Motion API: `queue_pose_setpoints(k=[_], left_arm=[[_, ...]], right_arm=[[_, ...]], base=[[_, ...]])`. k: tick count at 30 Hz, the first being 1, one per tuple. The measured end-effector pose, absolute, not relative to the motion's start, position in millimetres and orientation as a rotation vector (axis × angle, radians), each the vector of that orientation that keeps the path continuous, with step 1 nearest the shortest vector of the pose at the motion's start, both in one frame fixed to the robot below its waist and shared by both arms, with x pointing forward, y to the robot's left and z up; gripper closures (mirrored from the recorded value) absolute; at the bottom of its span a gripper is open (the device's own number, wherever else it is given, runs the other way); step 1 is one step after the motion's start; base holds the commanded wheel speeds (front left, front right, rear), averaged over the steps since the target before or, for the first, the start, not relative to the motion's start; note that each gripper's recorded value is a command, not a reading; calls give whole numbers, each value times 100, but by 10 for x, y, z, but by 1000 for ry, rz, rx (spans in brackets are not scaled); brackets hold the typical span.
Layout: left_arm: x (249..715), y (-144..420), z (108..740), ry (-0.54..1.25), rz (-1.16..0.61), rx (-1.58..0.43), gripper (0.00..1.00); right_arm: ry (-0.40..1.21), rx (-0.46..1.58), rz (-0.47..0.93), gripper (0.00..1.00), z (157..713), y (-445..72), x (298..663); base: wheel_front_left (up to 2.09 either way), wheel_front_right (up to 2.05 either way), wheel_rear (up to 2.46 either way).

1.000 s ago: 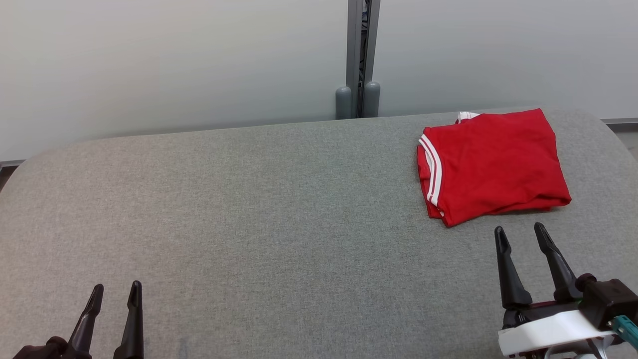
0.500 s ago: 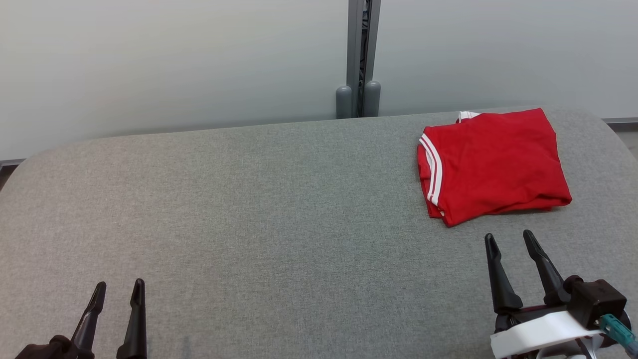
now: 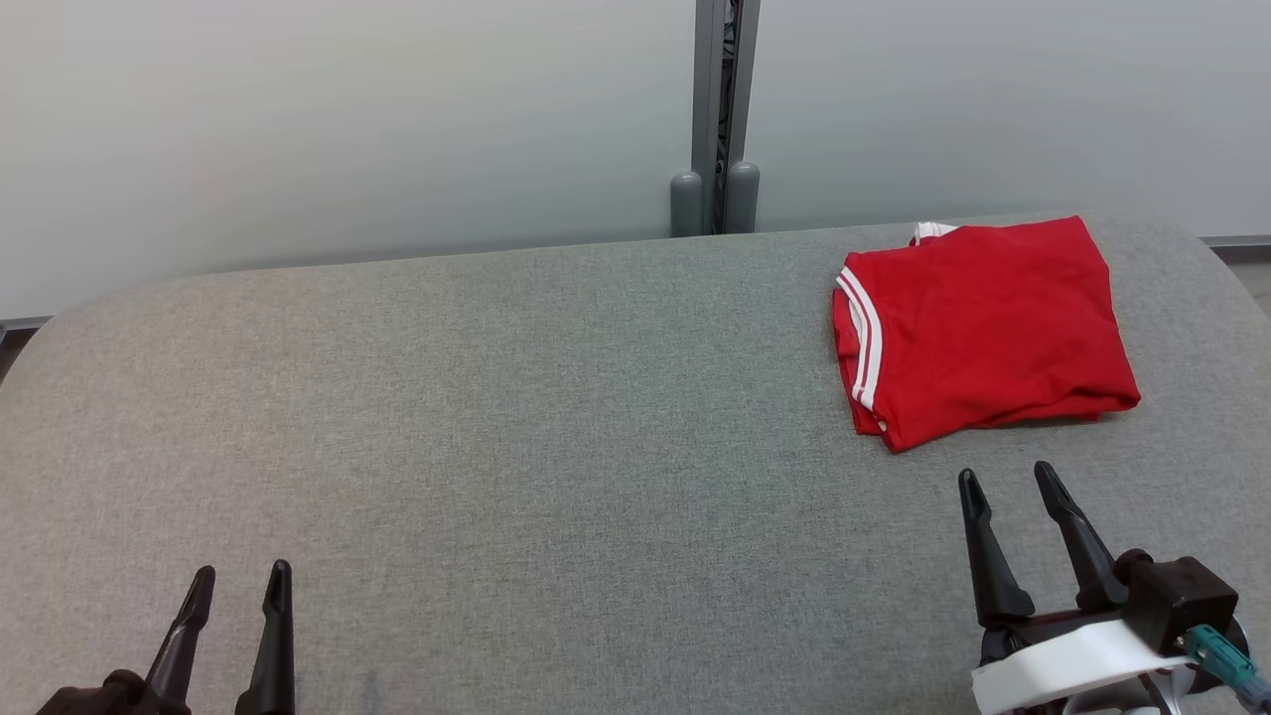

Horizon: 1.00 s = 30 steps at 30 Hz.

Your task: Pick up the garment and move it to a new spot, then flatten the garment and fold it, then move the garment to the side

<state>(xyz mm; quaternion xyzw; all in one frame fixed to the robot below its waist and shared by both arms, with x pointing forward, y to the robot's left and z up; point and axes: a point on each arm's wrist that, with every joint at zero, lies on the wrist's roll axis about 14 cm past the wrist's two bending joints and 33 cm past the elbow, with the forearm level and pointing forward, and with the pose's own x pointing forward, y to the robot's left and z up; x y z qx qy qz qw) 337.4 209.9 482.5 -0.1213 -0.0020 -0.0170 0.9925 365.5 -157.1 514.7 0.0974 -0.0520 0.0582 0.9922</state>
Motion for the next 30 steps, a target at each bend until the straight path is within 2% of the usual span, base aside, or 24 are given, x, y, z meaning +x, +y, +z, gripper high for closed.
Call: queue_pose_setpoints(k=[18,19,25,30], left_arm=[[3360,2090,4805,2,-35,-245,0],[3360,2086,4804,2,-36,-246,100],[3302,2017,4608,63,-17,-290,100],[3242,2354,4501,115,99,-385,100]], right_arm=[[-107,203,123,0,5161,-1549,3657],[-107,203,124,100,5160,-1547,3657],[-10,228,113,100,4852,-1508,3524],[-9,364,161,100,4891,-1288,3571]], base=[[0,0,0],[0,0,0],[0,0,0],[0,0,0]])
